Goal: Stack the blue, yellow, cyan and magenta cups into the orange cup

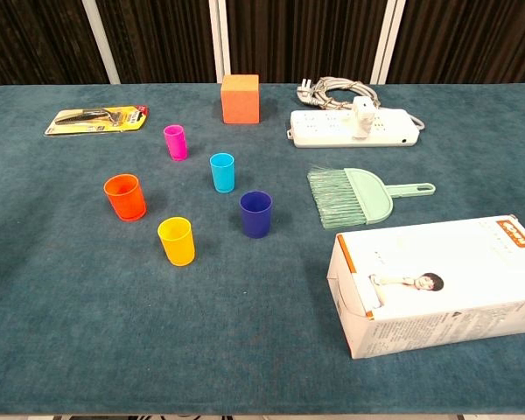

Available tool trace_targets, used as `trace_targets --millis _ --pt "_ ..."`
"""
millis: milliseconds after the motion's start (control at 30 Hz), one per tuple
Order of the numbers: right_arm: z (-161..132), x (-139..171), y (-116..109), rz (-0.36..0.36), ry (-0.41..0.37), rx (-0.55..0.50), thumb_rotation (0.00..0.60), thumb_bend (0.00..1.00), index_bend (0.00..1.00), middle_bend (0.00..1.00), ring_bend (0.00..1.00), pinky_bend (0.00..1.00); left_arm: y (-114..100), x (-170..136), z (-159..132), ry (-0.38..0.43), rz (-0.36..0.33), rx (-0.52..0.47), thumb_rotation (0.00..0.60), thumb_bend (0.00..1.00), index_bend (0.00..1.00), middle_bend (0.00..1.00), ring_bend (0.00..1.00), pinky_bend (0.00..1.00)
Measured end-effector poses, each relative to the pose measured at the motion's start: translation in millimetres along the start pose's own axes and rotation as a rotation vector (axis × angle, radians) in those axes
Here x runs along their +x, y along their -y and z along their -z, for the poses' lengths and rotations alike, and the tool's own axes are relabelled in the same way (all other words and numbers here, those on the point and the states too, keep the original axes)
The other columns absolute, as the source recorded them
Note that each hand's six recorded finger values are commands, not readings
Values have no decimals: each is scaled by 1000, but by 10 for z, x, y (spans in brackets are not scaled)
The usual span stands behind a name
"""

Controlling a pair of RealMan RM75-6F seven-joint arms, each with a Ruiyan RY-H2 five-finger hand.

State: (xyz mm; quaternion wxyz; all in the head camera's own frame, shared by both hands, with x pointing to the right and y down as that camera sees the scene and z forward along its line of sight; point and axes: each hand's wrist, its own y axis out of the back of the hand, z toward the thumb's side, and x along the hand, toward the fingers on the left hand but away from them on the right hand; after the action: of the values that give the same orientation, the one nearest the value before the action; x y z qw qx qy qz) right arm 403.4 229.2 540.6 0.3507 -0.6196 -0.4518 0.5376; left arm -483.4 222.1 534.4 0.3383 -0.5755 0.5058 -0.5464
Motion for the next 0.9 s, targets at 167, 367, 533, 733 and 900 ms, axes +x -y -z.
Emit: trace_targets --millis 167,367,533,733,900 --pt "5 -1 4 -2 2 2 600 343 36 45 77 36 4 -3 -7 3 0 0 600 224 0 58 0 0" --pt "-6 -7 50 -22 2 6 600 344 36 45 77 36 41 3 -21 5 12 6 600 224 0 54 0 0" --pt "-4 -4 42 -21 6 6 600 344 36 45 77 36 53 1 -33 10 17 3 600 222 0 54 0 0" --pt "10 0 25 -20 15 0 600 343 36 44 77 36 49 -5 -35 9 15 3 600 213 0 53 0 0" --pt "11 2 24 -22 17 0 600 344 36 45 77 36 73 -11 -56 17 26 4 600 213 0 53 0 0"
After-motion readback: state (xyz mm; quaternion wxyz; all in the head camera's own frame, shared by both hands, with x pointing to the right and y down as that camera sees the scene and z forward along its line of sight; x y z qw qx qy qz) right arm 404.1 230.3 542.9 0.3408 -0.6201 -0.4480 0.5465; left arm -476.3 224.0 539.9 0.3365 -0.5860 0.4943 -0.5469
